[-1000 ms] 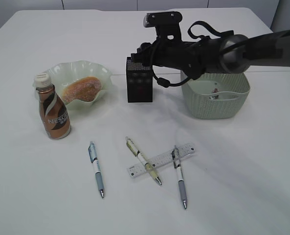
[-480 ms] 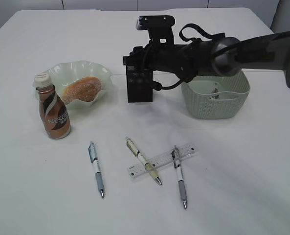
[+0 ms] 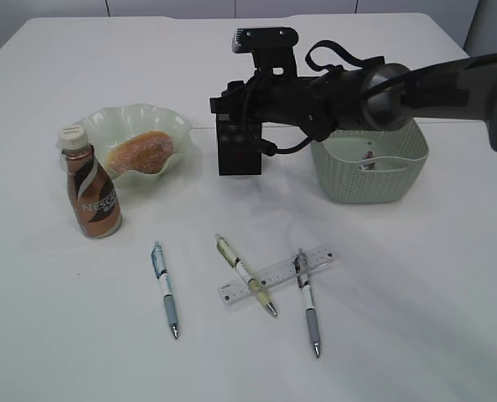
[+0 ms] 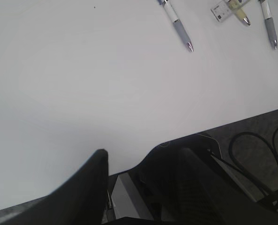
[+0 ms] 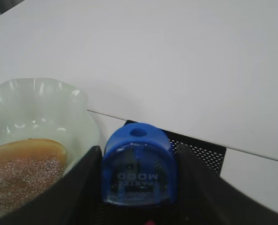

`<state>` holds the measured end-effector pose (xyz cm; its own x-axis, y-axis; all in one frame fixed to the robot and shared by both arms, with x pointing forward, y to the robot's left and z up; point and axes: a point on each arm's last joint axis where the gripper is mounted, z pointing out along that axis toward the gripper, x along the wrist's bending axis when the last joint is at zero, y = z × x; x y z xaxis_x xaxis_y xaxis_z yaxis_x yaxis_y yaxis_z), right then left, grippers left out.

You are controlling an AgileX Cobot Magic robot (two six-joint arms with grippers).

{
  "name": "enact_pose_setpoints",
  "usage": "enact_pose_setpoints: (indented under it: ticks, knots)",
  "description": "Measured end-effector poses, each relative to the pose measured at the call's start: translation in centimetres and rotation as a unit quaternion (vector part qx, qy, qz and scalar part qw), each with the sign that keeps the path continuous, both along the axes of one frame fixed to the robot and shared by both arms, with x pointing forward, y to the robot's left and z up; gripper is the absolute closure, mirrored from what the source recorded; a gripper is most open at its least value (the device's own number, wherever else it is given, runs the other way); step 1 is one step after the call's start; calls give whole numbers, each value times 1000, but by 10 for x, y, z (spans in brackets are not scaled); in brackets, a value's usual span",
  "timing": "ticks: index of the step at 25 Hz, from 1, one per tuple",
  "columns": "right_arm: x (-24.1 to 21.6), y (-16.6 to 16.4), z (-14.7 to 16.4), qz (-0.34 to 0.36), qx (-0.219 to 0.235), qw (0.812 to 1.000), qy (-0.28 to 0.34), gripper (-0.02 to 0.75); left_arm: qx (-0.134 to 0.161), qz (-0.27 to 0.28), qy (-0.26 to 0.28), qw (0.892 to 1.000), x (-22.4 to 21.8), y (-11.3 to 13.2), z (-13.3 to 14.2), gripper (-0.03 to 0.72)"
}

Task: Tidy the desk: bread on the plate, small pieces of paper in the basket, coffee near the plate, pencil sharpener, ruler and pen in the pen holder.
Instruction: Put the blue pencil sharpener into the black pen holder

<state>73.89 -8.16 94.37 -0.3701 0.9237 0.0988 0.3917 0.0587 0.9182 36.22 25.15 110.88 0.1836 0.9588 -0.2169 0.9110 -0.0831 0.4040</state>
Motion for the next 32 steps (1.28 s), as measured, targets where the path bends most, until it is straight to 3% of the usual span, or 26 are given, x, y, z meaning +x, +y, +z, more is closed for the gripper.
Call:
enact_pose_setpoints:
  ticks: [6, 14, 23, 32]
  knots:
    - [0, 0, -1, -1, -3, 1000, 6, 352, 0, 0, 0, 1000, 0, 0, 0, 335]
    - [0, -1, 0, -6, -10, 1000, 17, 281, 0, 0, 0, 1000, 0, 0, 0, 335]
    - [5, 1, 16, -7, -4, 1000, 1, 278, 0, 0, 0, 1000, 0, 0, 0, 335]
    - [-13, -13, 72, -36, -37, 997, 52, 277, 0, 0, 0, 1000, 0, 0, 0, 336]
